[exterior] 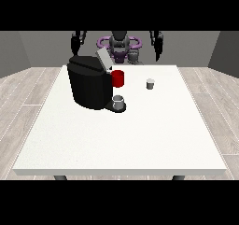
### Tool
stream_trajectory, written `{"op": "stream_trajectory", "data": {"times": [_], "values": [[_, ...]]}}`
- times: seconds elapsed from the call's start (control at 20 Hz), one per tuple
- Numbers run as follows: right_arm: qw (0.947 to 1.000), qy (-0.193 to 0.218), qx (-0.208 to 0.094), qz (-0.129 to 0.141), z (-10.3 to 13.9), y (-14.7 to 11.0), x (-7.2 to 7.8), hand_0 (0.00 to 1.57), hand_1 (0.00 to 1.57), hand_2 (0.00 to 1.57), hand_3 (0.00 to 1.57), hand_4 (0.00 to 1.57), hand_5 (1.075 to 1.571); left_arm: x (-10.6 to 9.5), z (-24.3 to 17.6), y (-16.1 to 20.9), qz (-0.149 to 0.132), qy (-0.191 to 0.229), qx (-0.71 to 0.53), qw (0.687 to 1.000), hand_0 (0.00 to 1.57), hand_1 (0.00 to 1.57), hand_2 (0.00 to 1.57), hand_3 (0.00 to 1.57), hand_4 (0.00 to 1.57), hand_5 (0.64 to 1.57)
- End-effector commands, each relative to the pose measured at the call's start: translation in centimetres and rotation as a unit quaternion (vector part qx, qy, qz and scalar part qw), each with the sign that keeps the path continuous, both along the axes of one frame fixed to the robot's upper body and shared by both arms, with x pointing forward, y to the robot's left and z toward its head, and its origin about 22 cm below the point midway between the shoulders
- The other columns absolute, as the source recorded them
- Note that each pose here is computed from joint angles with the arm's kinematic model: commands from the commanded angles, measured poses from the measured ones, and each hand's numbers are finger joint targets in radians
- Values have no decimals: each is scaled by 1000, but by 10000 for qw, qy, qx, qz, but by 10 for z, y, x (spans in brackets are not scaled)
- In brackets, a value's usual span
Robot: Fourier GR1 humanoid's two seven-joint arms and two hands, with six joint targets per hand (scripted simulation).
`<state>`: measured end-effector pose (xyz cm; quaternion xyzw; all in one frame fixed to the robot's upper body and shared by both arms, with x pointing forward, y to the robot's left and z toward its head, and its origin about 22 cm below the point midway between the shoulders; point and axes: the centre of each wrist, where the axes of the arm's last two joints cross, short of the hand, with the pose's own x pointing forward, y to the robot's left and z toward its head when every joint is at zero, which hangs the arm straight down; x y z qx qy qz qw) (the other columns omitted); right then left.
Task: Insert the coffee pod into the coffee machine and close the lid
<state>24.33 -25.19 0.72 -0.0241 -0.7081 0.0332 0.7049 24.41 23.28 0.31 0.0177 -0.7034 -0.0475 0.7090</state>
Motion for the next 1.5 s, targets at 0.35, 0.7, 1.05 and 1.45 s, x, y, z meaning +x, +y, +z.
{"op": "stream_trajectory", "data": {"times": [0.35, 0.7, 1.05, 1.45], "values": [[9929, 100, -692, -967, -19, -16, -5, 0, 0, 0, 0, 0, 1571, -13, 6, 22, -1235, -455, 1583, 9786, 0, 0, 0, 0, 0, 1571], [9931, -275, -800, -812, -6, 4, 10, 0, 0, 0, 0, 0, 1571, 23, 30, 73, -1095, -360, 2357, 9650, 0, 0, 0, 0, 0, 1571], [9963, -586, -509, -378, 14, 45, 26, 0, 0, 0, 0, 0, 1571, 61, 40, 88, -884, -53, 2940, 9517, 0, 0, 0, 0, 0, 1571], [9960, -383, -730, -333, 19, 55, 33, 0, 0, 0, 0, 0, 1571, 81, 33, 113, -962, 370, 3519, 9304, 0, 0, 0, 0, 0, 1571]]}}
